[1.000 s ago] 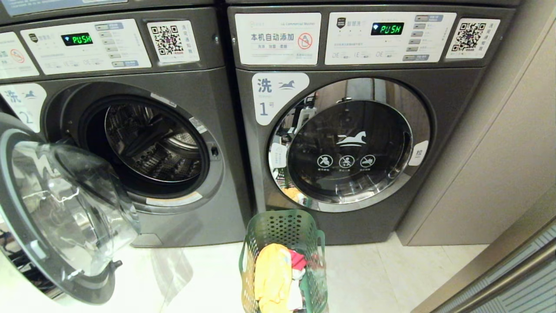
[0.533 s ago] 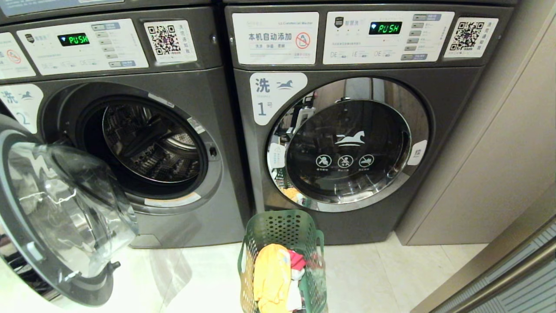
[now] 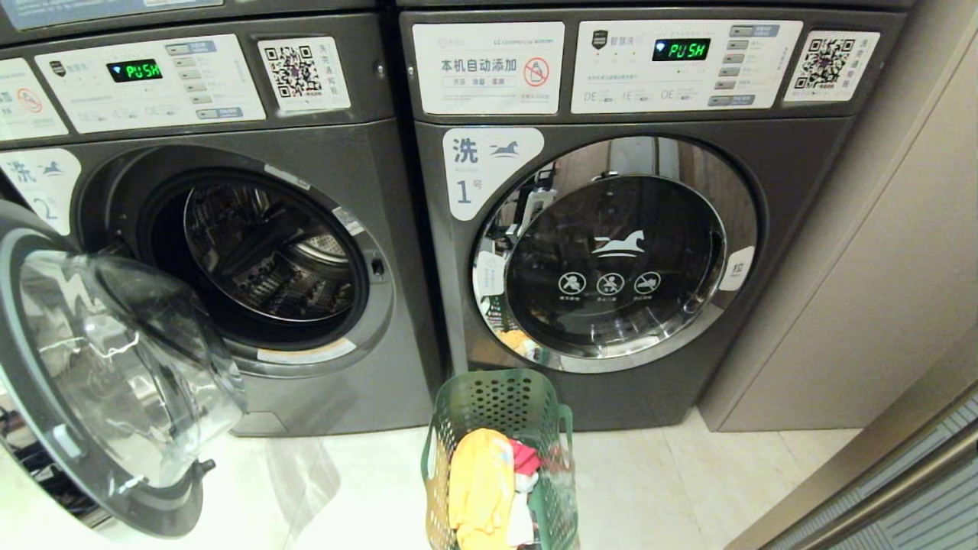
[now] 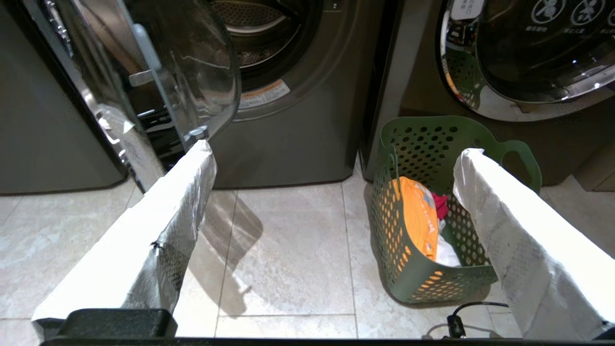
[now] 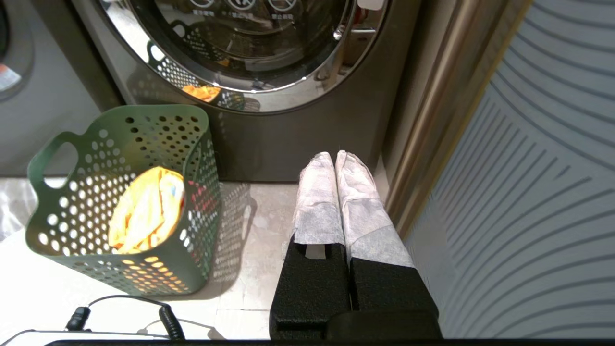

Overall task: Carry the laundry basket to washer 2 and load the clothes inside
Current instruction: Place the clothes into the washing machine

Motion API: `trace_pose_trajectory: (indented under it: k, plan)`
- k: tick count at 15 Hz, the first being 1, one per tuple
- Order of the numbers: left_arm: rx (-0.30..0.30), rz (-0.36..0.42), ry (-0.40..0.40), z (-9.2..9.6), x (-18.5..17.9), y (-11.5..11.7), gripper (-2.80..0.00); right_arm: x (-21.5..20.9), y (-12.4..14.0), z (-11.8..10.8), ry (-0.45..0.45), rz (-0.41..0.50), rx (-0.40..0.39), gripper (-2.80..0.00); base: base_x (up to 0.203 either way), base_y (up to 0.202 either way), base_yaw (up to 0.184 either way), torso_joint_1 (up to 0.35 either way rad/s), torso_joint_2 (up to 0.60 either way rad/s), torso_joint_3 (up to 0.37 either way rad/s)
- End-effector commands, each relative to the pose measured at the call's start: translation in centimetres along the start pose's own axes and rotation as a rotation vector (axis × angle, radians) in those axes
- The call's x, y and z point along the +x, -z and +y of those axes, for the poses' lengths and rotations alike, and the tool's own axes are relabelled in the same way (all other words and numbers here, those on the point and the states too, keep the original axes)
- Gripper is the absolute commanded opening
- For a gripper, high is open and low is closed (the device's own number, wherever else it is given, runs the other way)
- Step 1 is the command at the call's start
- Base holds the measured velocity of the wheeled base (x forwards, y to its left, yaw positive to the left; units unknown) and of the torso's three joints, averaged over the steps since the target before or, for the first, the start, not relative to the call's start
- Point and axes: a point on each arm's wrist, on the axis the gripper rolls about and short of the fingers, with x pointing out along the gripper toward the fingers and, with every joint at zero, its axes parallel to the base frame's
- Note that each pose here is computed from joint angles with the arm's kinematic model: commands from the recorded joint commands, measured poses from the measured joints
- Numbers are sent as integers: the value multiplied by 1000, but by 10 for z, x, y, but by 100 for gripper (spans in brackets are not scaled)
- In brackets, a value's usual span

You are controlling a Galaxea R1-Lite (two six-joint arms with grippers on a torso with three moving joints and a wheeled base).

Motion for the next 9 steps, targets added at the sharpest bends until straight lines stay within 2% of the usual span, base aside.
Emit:
trace_pose_trajectory:
  k: [1,9]
  plan:
    - [-1,2,-1,0,0,0,0,0,0,0,-1,3,-1,-280,5,107,1,2,1,1]
    - [0,2,-1,0,0,0,0,0,0,0,-1,3,1,-280,0,189,-1,3,3,5]
